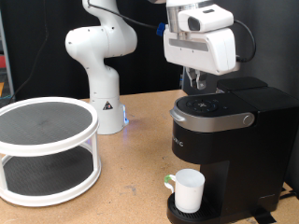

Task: Make a cup of coffee with the keurig machine

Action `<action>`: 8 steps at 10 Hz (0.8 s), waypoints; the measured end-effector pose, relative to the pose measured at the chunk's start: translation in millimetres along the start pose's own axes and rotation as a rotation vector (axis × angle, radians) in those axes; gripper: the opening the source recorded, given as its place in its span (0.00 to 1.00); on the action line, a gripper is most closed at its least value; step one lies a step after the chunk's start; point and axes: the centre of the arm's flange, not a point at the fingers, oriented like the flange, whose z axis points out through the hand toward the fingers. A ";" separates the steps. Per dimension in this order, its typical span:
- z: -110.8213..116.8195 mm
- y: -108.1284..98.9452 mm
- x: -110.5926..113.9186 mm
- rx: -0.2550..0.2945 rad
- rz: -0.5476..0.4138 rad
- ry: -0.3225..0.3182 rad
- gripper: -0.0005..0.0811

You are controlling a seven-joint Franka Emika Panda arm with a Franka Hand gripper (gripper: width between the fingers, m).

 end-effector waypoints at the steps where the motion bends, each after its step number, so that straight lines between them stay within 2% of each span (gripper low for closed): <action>1: 5.6 -1.4 -2.0 -0.006 -0.004 -0.004 0.01; 8: 23.0 -12.4 0.1 -0.013 -0.022 -0.005 0.02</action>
